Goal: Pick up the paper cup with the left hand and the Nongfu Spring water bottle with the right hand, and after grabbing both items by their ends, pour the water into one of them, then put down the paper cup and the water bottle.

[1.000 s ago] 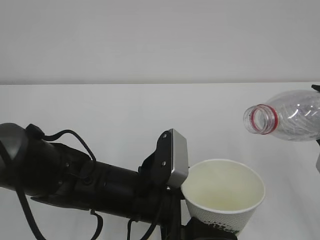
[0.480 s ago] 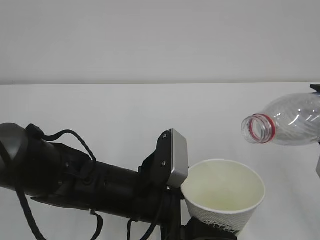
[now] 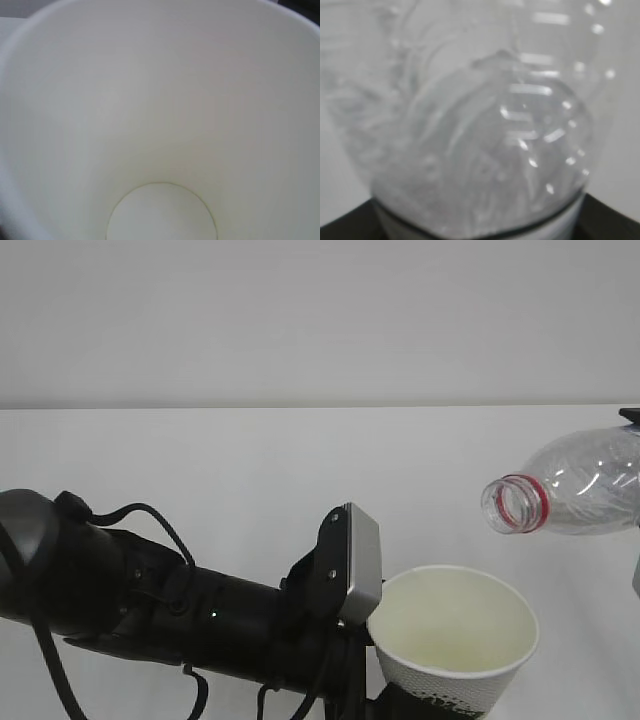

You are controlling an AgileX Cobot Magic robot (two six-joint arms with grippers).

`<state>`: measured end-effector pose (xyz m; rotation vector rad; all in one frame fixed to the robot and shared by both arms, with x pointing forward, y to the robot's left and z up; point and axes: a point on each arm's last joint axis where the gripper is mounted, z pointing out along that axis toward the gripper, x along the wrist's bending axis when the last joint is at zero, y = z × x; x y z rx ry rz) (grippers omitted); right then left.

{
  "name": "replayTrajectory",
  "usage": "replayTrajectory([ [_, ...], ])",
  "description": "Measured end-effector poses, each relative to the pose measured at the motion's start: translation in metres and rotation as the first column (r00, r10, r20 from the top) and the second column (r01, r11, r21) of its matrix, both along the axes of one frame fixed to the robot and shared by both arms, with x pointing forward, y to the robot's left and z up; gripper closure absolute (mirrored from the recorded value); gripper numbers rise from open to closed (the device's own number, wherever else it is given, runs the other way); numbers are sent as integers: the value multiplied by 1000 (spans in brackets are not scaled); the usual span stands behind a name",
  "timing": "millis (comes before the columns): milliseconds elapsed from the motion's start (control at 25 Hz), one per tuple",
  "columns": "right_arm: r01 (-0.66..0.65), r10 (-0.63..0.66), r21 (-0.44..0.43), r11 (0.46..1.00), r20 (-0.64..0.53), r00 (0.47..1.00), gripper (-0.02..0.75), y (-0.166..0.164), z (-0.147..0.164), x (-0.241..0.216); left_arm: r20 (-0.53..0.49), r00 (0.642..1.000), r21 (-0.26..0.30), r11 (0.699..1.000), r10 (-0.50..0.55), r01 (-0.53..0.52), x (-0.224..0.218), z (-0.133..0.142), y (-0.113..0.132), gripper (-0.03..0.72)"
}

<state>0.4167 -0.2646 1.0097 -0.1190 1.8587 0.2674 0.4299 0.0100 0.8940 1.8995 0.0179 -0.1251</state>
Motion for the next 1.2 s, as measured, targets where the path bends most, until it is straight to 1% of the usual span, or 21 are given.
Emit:
replayTrajectory([
  [320,-21,21,-12,1000,43,999,298,2,3,1,0,1000,0,1000,0,0,0,0,0,180],
  [800,-29,31,-42,999,51,998,298,2,3,1,0,1000,0,1000,0,0,0,0,0,180],
  [1200,-31,33,-48,998,52,998,298,2,3,1,0,1000,0,1000,0,0,0,0,0,181],
])
